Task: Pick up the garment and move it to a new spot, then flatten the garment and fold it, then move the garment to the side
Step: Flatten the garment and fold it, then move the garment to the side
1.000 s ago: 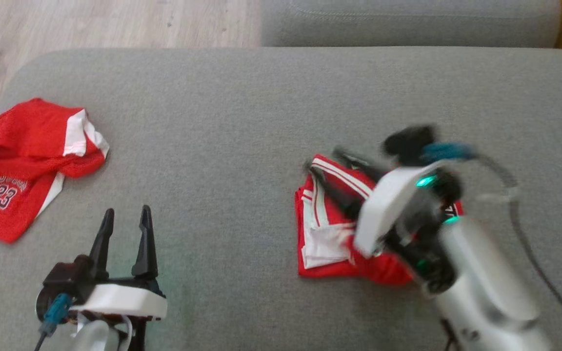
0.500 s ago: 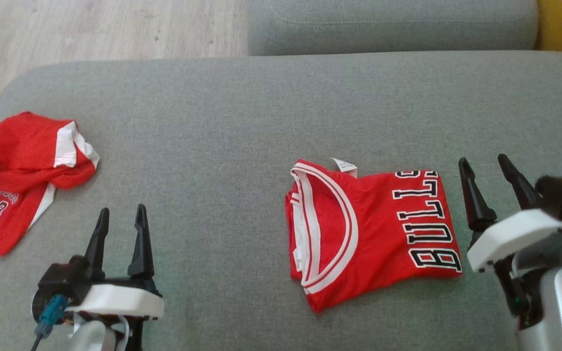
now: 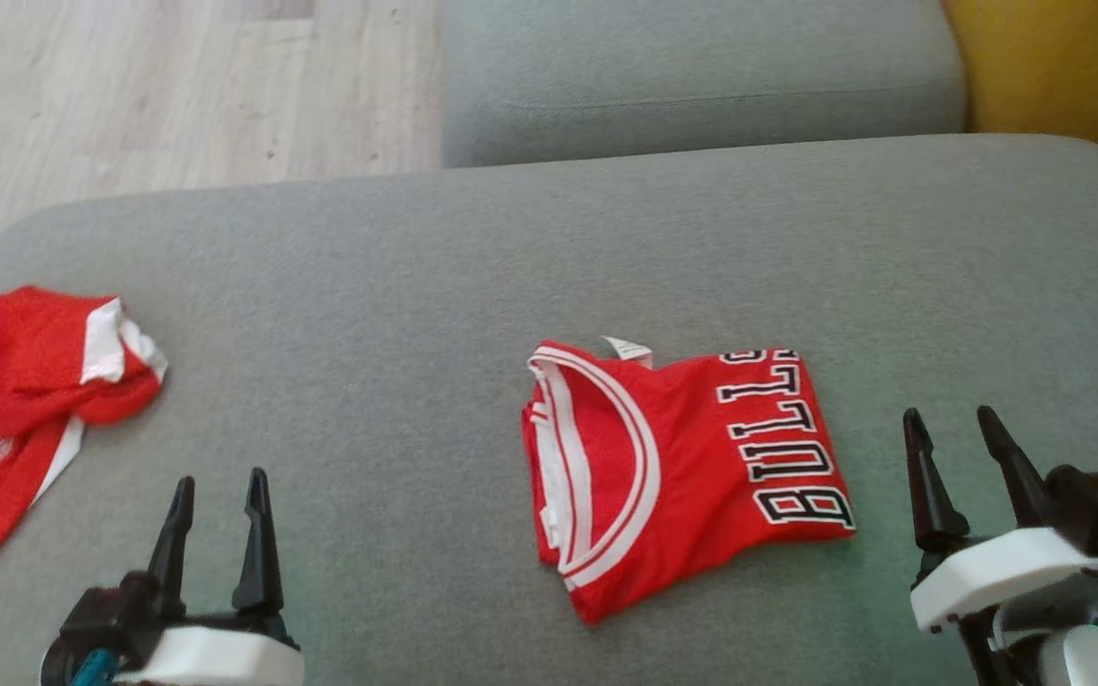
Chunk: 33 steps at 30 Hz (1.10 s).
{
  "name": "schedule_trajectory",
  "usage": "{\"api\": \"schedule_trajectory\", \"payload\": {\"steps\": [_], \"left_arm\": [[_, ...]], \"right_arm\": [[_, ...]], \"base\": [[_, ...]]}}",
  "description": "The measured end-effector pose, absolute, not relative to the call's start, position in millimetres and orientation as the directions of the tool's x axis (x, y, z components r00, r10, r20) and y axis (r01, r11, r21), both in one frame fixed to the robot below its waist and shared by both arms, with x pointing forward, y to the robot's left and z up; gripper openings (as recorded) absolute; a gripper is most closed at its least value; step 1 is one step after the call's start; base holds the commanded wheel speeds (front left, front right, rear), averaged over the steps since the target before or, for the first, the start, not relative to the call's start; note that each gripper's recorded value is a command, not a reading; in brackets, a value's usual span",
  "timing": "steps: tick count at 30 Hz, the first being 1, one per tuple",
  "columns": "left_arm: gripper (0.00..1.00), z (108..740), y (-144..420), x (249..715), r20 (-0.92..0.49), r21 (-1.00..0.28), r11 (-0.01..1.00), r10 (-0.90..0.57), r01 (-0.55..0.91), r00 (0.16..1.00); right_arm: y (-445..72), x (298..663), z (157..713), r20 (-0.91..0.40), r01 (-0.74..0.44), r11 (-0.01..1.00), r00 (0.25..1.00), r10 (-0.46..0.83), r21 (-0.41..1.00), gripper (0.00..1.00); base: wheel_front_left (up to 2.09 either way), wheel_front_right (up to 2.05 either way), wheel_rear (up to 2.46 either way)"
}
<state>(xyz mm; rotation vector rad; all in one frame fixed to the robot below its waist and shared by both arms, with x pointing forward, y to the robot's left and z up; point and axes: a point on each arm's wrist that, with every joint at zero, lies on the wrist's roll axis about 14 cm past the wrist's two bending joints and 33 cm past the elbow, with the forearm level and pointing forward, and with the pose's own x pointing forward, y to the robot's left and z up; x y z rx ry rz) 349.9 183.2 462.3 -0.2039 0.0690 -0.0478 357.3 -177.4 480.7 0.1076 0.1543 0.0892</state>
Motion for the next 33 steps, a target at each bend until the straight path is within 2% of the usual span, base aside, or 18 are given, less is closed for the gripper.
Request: {"api": "schedule_trajectory", "payload": {"steps": [12,19,27,31,32,33], "left_arm": [[1.0,465.4,176.6,353.0,-0.051,-0.207,0.977,-0.069,0.057,0.996],[1.0,459.5,179.1,352.5,-0.069,-0.207,0.977,-0.063,0.047,0.996],[1.0,460.9,179.5,376.0,-0.062,-0.197,0.979,-0.064,0.051,0.996],[1.0,463.1,184.5,387.5,-0.053,-0.193,0.98,-0.053,0.042,0.997],[1.0,459.6,187.0,388.6,-0.063,-0.197,0.98,-0.042,0.028,0.997],[1.0,457.1,188.5,388.1,-0.07,-0.199,0.98,-0.035,0.021,0.997]], "right_arm": [[-182.2,351.7,481.7,-0.152,-0.063,0.989,0.985,0.082,0.13,1.0],[-155.3,360.8,470.0,-0.248,-0.134,0.977,0.953,0.173,0.165,1.0],[-150.0,411.2,443.0,-0.511,-0.18,0.977,0.832,0.214,0.115,1.0],[-140.3,406.0,396.1,-0.675,-0.185,0.972,0.699,0.236,0.148,1.0],[-136.3,397.6,374.3,-0.74,-0.186,0.969,0.628,0.243,0.16,1.0],[-133.0,396.5,369.6,-0.752,-0.19,0.967,0.609,0.252,0.17,1.0]], "base": [[0.0,0.0,0.0],[0.0,0.0,0.0],[0.0,0.0,0.0],[0.0,0.0,0.0],[0.0,0.0,0.0],[0.0,0.0,0.0]]}}
